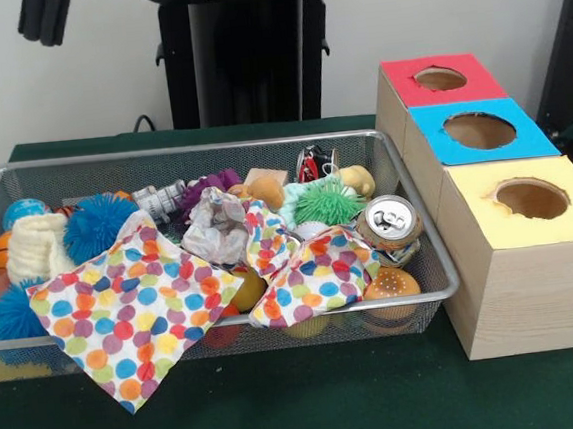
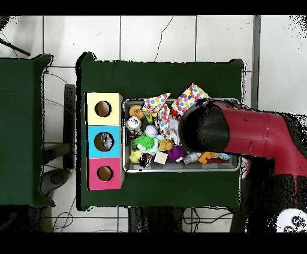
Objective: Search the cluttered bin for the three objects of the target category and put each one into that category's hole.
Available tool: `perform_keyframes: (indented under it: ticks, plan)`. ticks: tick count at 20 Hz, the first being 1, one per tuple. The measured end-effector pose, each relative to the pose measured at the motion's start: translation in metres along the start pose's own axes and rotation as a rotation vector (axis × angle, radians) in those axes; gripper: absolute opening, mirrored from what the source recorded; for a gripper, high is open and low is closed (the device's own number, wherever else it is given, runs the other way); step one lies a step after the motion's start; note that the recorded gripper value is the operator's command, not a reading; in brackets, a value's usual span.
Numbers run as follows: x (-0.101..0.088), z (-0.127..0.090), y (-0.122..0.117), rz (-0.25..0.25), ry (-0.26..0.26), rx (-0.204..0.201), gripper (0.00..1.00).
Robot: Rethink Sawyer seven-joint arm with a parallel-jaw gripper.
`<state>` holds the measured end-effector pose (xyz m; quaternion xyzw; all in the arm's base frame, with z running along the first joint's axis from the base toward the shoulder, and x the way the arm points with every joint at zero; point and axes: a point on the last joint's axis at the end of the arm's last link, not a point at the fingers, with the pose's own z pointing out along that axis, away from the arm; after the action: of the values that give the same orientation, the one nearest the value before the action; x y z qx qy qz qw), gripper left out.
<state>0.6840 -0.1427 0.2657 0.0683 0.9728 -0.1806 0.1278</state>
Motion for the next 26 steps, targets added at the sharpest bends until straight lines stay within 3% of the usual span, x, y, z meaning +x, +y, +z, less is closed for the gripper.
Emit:
perform_keyframes:
  ticks: [1, 7, 18, 26]
  plan:
    - [0.002, -0.008, 0.013, -0.043, -0.005, 0.02, 0.0]
    - [0.009, -0.018, 0.037, -0.094, 0.034, 0.034, 0.0]
    - [0.016, -0.016, 0.053, -0.113, 0.045, 0.021, 0.0]
    - [0.012, -0.011, 0.06, -0.107, 0.007, -0.001, 0.0]
